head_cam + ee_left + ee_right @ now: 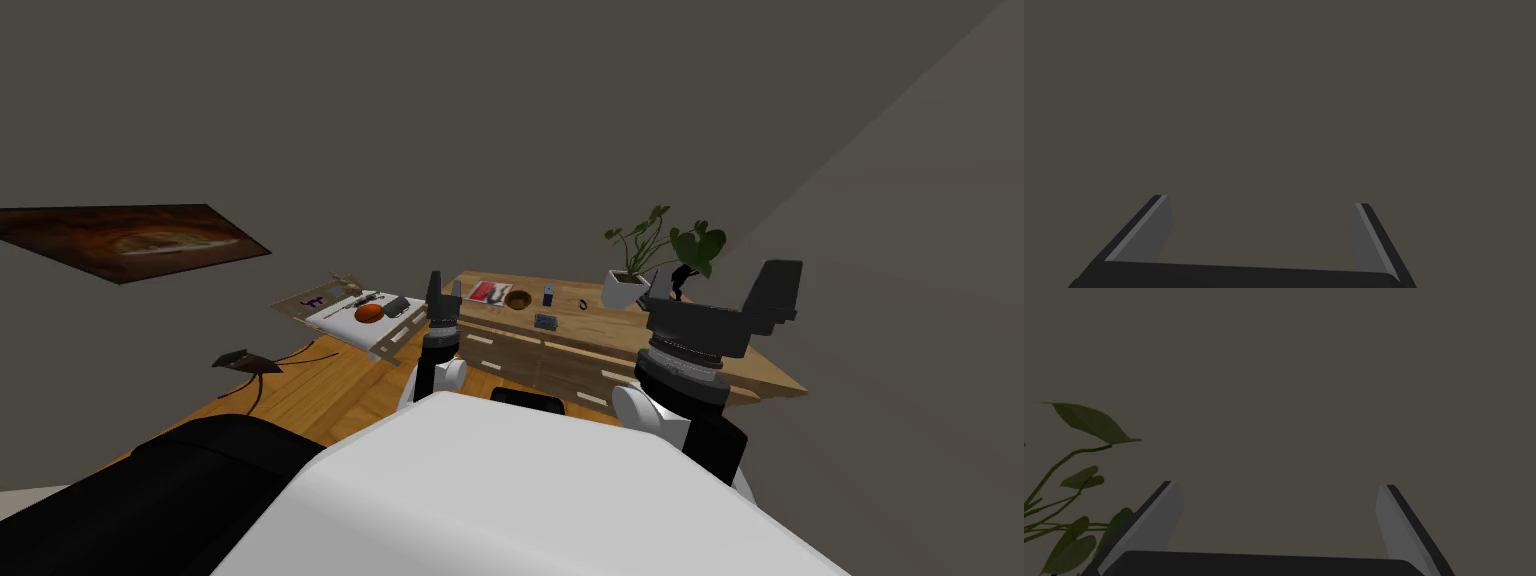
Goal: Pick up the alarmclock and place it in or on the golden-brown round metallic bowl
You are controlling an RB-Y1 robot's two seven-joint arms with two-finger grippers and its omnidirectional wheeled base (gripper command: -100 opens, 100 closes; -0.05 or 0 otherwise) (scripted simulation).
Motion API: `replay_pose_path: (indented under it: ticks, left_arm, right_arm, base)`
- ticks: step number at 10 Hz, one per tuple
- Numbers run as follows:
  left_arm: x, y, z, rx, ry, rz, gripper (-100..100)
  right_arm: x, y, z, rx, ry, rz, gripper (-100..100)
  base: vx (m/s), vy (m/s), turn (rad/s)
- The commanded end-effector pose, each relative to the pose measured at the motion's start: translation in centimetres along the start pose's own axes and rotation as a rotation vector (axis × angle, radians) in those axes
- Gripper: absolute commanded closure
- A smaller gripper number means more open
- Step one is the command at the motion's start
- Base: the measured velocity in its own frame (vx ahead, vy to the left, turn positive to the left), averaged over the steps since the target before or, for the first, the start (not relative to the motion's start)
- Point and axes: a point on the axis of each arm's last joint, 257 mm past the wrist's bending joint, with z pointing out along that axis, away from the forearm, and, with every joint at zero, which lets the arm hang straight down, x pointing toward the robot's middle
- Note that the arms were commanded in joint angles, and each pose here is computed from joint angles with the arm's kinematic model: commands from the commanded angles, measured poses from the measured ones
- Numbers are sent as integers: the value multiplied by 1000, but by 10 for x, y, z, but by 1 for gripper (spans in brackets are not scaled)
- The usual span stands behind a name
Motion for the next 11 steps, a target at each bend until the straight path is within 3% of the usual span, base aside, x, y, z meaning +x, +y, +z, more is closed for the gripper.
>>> replay_pose_path:
  ticks: [1, 6, 11]
  left_arm:
    - [0, 0, 0, 0, 0, 0, 0]
    - [0, 0, 0, 0, 0, 0, 0]
    - [0, 0, 0, 0, 0, 0, 0]
  right_arm:
    - [5, -10, 0, 21, 47, -36, -100]
    - [10, -52, 3, 98, 168, -202, -100]
    - [-9, -111, 11, 194, 275, -458, -100]
  base:
    - [-13, 26, 73]
    - [-16, 45, 81]
    - [-19, 75, 116]
